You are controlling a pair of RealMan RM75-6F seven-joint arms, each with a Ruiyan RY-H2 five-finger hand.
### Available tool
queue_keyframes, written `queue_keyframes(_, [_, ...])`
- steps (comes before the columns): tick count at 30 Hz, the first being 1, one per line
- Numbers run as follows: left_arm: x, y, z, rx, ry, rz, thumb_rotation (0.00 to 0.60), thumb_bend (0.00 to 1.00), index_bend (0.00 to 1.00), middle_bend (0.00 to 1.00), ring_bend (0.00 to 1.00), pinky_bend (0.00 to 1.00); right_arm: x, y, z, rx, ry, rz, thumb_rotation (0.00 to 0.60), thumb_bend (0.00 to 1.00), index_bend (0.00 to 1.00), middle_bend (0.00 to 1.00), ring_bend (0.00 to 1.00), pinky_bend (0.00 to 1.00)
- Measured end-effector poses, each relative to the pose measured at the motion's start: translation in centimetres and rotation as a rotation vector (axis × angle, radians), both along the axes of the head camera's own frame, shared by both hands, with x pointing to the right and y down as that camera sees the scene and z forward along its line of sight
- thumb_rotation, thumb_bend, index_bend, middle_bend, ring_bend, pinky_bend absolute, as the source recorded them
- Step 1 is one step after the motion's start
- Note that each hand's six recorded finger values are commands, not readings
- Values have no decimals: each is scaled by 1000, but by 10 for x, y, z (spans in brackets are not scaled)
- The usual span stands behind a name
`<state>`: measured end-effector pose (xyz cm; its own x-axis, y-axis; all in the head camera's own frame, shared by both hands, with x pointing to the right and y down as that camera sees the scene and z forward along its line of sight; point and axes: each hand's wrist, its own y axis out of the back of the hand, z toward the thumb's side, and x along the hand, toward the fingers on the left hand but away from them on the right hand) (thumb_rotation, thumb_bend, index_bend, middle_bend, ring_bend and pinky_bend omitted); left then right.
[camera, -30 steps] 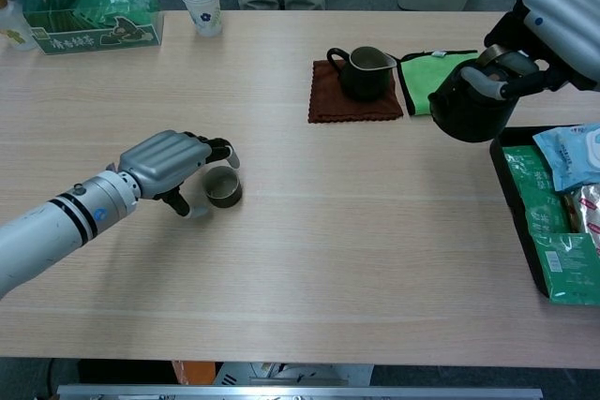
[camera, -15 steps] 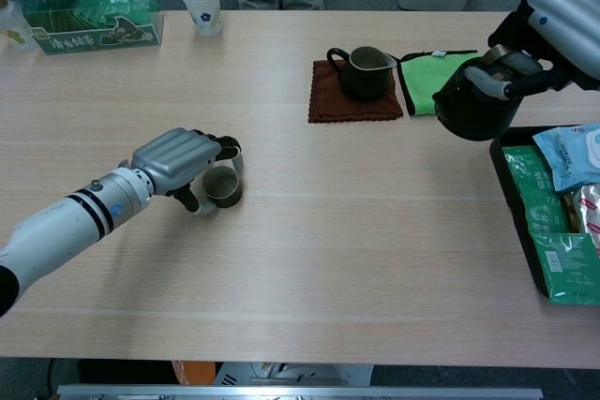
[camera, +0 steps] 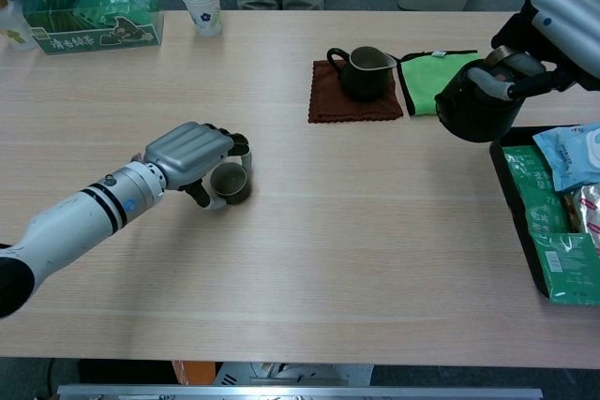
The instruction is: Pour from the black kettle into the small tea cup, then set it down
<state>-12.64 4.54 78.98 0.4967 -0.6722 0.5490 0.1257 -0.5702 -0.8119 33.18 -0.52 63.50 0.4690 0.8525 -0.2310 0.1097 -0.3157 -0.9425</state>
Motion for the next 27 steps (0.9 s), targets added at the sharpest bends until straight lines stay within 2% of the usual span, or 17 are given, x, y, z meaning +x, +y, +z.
queue_keyframes(17, [61, -4, -3, 2, 34, 48, 600, 234, 415, 222, 217, 205, 8, -2, -6, 5, -14, 18, 481, 344, 972, 893, 954, 0])
queue_keyframes(25, [66, -12, 7, 20, -12, 32, 600, 233, 404, 221, 217, 205, 12, -1, -5, 0, -15, 21, 485, 344, 972, 893, 954, 0])
queue_keyframes(27, [65, -13, 8, 23, -22, 30, 600, 233, 354, 210, 215, 205, 12, -1, -5, 0, -12, 20, 484, 344, 972, 893, 954, 0])
